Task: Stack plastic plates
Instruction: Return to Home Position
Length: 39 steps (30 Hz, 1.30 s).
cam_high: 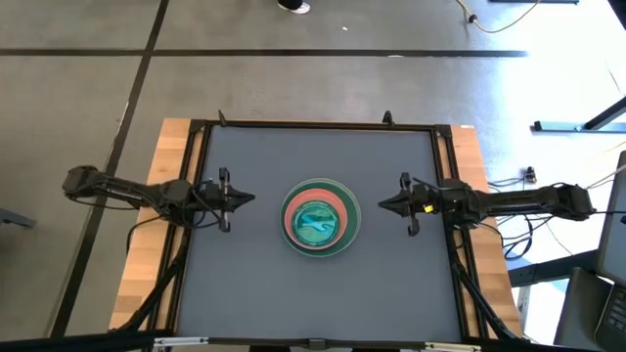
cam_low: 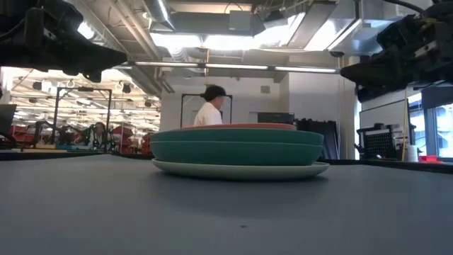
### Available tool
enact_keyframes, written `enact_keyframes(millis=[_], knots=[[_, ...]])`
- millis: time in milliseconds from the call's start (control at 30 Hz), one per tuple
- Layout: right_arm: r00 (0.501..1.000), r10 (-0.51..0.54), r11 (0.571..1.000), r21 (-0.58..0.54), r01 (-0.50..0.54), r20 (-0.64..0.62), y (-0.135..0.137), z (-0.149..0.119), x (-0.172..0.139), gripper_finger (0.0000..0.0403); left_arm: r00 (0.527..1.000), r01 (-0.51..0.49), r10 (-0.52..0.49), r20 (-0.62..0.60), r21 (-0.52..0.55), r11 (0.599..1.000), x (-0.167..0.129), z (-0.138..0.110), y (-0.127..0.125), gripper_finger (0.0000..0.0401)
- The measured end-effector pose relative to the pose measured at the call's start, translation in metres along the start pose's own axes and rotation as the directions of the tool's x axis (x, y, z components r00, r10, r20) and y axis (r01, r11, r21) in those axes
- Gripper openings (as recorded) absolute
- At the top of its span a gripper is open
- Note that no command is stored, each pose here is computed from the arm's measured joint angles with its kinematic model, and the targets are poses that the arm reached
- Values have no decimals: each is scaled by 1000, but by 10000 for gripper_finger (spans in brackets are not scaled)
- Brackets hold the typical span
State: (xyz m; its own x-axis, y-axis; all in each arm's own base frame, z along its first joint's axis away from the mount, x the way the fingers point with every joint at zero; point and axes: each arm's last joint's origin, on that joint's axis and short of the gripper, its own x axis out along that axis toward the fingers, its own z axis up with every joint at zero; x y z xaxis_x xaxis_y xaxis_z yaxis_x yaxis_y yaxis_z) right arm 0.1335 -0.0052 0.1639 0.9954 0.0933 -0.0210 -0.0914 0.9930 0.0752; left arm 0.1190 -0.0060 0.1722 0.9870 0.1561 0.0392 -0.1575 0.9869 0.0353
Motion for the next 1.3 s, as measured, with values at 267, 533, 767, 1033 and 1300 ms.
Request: enact_keyframes(millis=[267, 533, 767, 1033, 1300], knots=[[999, -41, 999, 6, 41, -28, 1, -1, -14, 4, 998, -69, 70, 8, -46, 997, -15, 0, 10, 2], [998, -55, 998, 3, 55, 0, 3, 0, -29, 5, 998, -57, 58, 18, -67, 996, -22, 1, 11, 2], [990, -137, 990, 50, 135, 37, 2, 1, -35, 5, 998, -57, 58, 12, -69, 996, -22, 1, 11, 2], [988, -150, 987, -44, 151, 29, 2, 1, -35, 5, 998, -56, 57, 6, -69, 996, -22, 0, 11, 2], [988, -153, 985, -77, 155, 32, 2, 1, -35, 5, 998, -56, 57, 6, -70, 996, -22, 0, 11, 2]])
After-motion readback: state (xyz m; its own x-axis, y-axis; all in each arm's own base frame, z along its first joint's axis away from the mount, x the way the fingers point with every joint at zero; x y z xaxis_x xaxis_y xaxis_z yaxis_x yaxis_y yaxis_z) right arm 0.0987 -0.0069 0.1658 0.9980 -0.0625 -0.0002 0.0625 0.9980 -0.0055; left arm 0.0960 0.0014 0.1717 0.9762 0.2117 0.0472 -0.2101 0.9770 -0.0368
